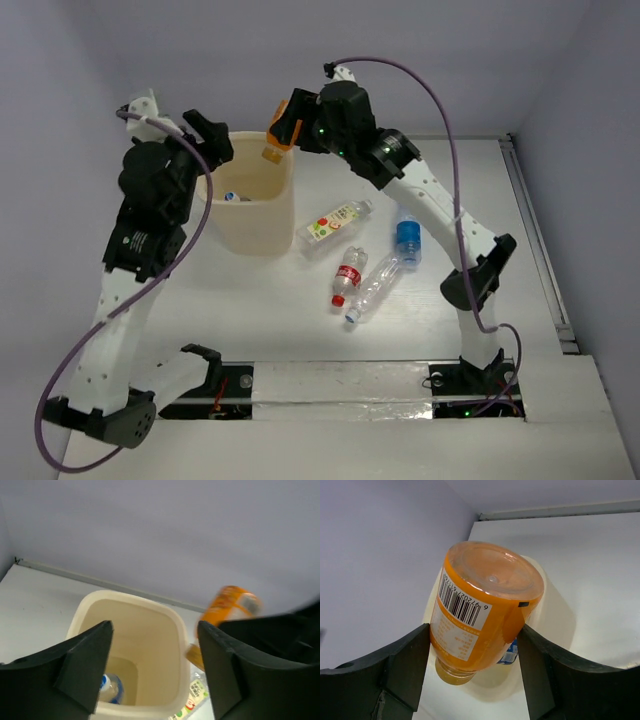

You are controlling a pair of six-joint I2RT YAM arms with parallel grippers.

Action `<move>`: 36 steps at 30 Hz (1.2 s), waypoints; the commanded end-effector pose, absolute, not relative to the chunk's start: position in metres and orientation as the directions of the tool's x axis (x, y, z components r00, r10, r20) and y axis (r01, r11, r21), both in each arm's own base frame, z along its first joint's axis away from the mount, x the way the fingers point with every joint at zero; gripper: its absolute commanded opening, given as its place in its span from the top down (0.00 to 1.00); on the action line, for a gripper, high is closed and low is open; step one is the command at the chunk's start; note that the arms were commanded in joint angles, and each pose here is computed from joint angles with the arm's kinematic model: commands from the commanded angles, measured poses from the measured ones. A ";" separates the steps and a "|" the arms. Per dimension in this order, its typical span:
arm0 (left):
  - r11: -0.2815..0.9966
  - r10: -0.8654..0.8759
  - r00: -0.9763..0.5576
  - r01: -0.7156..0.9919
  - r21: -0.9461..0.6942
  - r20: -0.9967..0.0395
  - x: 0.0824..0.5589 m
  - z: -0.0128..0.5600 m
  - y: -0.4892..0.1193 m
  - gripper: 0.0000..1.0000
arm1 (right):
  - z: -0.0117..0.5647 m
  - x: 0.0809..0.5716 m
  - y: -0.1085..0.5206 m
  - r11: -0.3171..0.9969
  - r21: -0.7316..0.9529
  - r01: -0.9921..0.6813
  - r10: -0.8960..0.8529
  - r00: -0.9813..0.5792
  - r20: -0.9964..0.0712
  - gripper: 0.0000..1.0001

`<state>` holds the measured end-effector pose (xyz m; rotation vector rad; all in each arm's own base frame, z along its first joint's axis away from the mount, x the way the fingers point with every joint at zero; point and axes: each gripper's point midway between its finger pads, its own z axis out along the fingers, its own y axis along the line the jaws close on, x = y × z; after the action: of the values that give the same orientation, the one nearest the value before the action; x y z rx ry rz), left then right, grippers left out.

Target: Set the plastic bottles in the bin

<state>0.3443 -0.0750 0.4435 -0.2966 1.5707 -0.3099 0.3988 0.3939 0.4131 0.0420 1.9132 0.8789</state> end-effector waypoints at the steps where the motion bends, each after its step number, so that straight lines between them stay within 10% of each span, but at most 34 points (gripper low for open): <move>1: 0.893 -0.445 -0.012 0.069 -0.445 -0.895 0.317 0.458 -0.077 0.36 | 0.446 0.396 0.426 0.675 0.563 -0.476 0.387 -0.421 -0.820 0.63; 5: 0.879 -0.454 -0.074 0.123 -0.460 -0.888 0.300 0.449 -0.086 0.57 | 0.419 0.399 0.457 0.671 0.533 -0.515 0.325 -0.442 -0.836 0.51; 10: 0.852 -0.447 -0.123 0.241 -0.464 -0.886 0.285 0.455 -0.110 0.62 | 0.432 0.390 0.458 0.653 0.535 -0.536 0.329 -0.435 -0.838 0.04; 14: 0.825 -0.420 -0.167 0.339 -0.452 -0.892 0.282 0.460 -0.143 0.66 | 0.459 0.382 0.429 0.687 0.504 -0.524 0.347 -0.373 -0.860 0.00; 18: 0.843 -0.330 -0.232 0.363 -0.397 -0.915 0.288 0.441 -0.194 0.68 | 0.456 0.382 0.373 0.754 0.500 -0.426 0.369 -0.355 -0.859 0.22; 19: 0.849 -0.321 -0.241 0.355 -0.391 -0.916 0.291 0.438 -0.200 0.69 | 0.474 0.373 0.343 0.766 0.509 -0.393 0.408 -0.316 -0.857 0.57; 22: 0.847 -0.261 -0.295 0.387 -0.365 -0.919 0.300 0.420 -0.230 0.81 | 0.440 0.366 0.278 0.798 0.537 -0.274 0.448 -0.326 -0.832 1.00; 30: 0.858 0.119 -0.415 0.501 -0.117 -0.902 0.326 0.329 -0.307 0.94 | 0.313 0.321 0.161 0.847 0.530 -0.045 0.473 -0.395 -0.788 1.00; 36: 0.819 0.329 -0.436 0.573 0.023 -0.838 0.340 0.270 -0.321 0.37 | 0.254 0.287 0.130 0.845 0.532 0.056 0.501 -0.431 -0.750 0.96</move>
<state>0.3361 -0.3255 0.2600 0.5687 2.1019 -0.3817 0.2925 0.1411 0.2469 0.3492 2.0334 0.5055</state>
